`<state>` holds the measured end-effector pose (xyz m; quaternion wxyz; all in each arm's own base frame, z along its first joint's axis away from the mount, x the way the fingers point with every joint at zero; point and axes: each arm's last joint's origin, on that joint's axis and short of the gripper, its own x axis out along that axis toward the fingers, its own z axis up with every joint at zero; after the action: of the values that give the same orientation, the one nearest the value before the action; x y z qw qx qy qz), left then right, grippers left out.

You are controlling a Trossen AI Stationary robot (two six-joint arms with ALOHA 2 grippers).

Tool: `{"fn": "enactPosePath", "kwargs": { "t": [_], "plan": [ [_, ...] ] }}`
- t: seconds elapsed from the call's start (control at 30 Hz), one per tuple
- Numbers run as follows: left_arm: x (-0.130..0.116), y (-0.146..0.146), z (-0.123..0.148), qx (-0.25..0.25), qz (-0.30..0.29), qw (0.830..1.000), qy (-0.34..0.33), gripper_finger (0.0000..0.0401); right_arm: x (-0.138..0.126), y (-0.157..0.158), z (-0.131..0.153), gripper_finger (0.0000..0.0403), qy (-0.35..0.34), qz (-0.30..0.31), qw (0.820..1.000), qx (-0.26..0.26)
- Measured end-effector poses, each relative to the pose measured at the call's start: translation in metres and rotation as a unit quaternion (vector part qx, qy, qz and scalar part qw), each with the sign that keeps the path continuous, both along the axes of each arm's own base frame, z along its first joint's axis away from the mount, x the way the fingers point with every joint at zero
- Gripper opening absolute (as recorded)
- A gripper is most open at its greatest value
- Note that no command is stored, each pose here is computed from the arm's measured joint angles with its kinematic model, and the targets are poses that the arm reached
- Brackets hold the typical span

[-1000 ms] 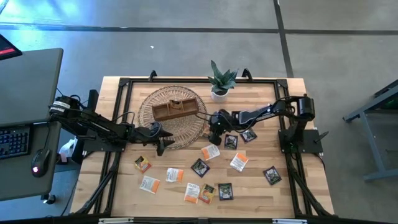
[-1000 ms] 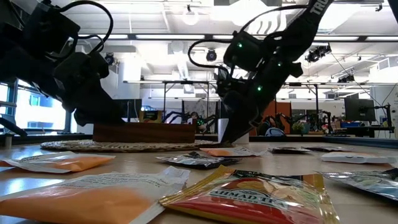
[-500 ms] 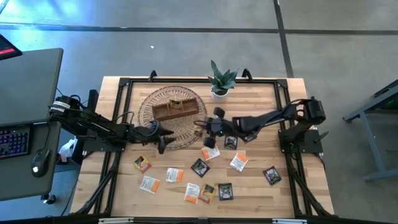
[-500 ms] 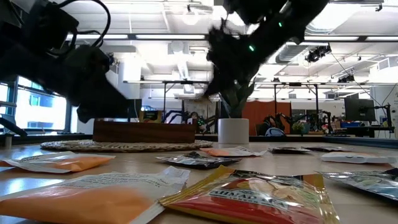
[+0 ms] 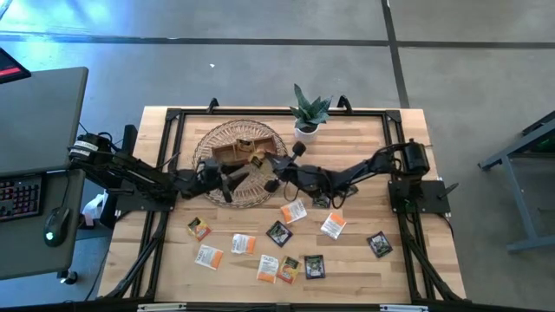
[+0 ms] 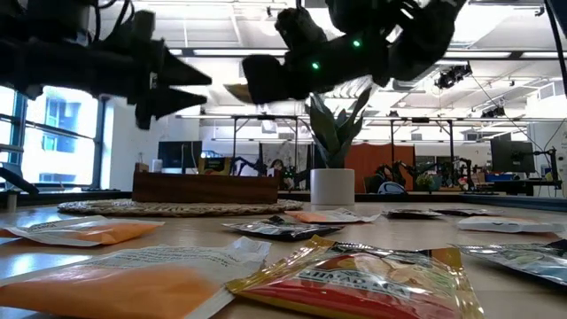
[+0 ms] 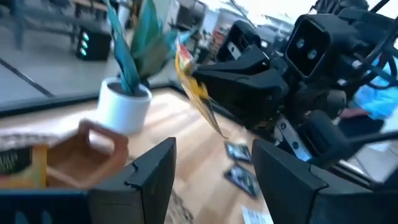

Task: Pick & Place Tea
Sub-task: Put the yellow tea bag into the middle section of the wooden organizer

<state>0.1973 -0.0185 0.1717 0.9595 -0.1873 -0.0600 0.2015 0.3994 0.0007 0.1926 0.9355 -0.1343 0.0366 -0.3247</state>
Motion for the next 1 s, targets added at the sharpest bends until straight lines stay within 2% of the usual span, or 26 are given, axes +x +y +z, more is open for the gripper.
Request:
{"fn": "enactPosePath", "kwargs": {
  "t": [0.17,0.3,0.5,0.73,0.87,1.0],
  "plan": [
    [0.013,-0.003,0.018,0.031,-0.004,0.999,-0.012,0.0209,0.007,-0.003,0.011,0.0002,0.003,0.007,1.0,-0.019],
    [0.022,-0.003,0.022,0.038,0.021,0.999,0.03,0.0209,0.009,0.0,0.013,0.0003,0.002,0.025,0.999,-0.021],
    [0.029,-0.003,0.023,0.027,0.049,0.996,0.064,0.0209,0.009,0.002,0.013,0.0002,0.001,0.031,0.999,-0.021],
    [0.03,-0.002,0.029,0.027,0.063,0.997,0.045,0.0208,0.009,0.003,0.014,0.0002,-0.004,0.049,0.999,-0.02],
    [0.03,0.002,0.031,0.034,0.071,0.996,0.039,0.0176,0.01,0.004,0.014,0.0002,-0.005,0.074,0.997,-0.022],
    [0.032,0.009,0.03,0.036,0.068,0.996,0.047,0.0105,0.01,0.003,0.014,0.0003,-0.005,0.066,0.998,-0.021]
  ]
}}
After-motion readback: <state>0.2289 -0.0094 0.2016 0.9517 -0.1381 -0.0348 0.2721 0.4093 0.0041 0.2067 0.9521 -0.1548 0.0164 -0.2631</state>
